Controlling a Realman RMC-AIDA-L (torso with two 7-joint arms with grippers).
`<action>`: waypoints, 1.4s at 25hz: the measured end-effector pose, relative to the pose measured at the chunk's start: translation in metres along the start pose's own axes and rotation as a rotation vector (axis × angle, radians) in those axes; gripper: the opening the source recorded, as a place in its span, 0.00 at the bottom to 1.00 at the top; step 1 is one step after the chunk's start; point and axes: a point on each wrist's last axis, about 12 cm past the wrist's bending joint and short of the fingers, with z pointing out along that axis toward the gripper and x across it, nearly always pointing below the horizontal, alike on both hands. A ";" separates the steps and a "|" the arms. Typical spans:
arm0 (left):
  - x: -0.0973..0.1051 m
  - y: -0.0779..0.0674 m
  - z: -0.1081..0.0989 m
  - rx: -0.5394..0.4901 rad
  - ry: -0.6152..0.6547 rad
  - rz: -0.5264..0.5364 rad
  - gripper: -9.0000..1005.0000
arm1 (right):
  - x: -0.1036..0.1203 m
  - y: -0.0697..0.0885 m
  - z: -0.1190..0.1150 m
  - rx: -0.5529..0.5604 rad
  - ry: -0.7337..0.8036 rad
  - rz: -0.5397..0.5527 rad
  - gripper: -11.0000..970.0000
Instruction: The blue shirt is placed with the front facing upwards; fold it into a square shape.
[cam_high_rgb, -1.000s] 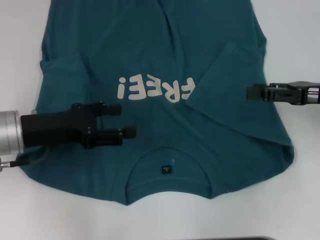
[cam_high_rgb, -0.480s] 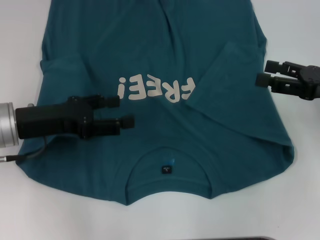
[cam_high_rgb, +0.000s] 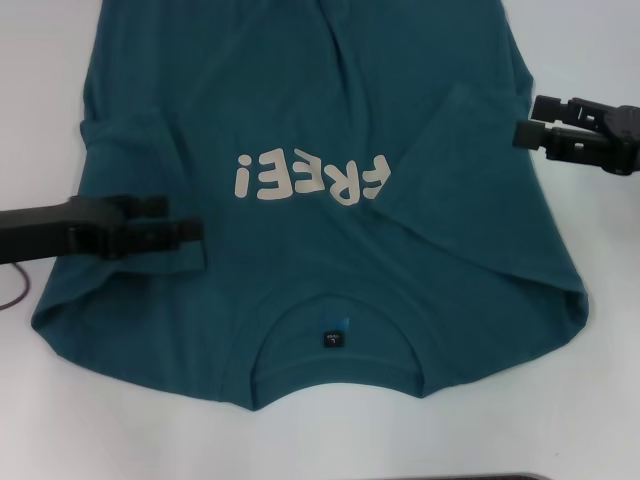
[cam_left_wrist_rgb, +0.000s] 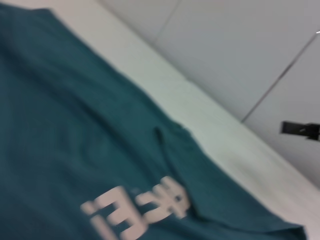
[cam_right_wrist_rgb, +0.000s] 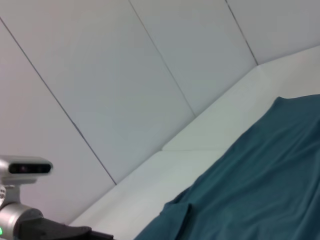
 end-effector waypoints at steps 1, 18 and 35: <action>0.001 0.002 -0.004 -0.012 0.008 -0.013 0.87 | -0.002 0.000 0.001 -0.002 0.000 0.007 0.97; 0.015 0.023 -0.075 -0.149 0.093 -0.261 0.87 | -0.013 0.000 0.015 -0.030 -0.004 0.042 0.97; 0.028 0.029 -0.083 -0.232 0.174 -0.355 0.87 | -0.019 -0.003 0.009 -0.013 -0.001 0.037 0.97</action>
